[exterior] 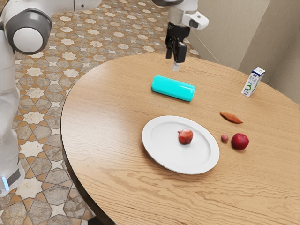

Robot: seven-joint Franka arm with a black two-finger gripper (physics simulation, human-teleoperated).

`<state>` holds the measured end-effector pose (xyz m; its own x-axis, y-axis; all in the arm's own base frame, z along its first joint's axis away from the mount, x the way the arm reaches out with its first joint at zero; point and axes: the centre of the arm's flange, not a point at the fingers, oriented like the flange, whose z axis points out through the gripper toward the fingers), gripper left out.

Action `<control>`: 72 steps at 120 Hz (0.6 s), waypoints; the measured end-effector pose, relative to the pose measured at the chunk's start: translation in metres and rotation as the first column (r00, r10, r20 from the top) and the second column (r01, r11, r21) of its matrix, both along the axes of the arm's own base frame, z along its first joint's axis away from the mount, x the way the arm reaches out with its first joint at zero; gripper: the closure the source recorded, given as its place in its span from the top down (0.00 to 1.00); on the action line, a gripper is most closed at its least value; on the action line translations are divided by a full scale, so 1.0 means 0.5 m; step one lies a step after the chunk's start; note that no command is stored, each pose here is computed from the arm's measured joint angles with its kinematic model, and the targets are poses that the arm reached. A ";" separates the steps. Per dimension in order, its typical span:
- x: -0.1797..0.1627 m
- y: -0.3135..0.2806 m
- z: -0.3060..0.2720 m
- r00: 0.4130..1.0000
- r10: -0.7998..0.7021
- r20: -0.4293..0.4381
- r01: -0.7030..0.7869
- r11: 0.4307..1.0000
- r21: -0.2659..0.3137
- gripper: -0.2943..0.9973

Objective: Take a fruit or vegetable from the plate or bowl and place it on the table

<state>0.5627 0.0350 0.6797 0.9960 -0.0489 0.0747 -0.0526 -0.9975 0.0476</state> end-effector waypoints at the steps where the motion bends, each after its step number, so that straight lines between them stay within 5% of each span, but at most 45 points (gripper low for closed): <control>1: 0.000 0.000 0.000 1.000 0.000 0.002 0.000 1.000 0.000 0.77; 72: 0.009 -0.001 0.003 0.999 -0.029 0.033 0.029 1.000 0.010 0.77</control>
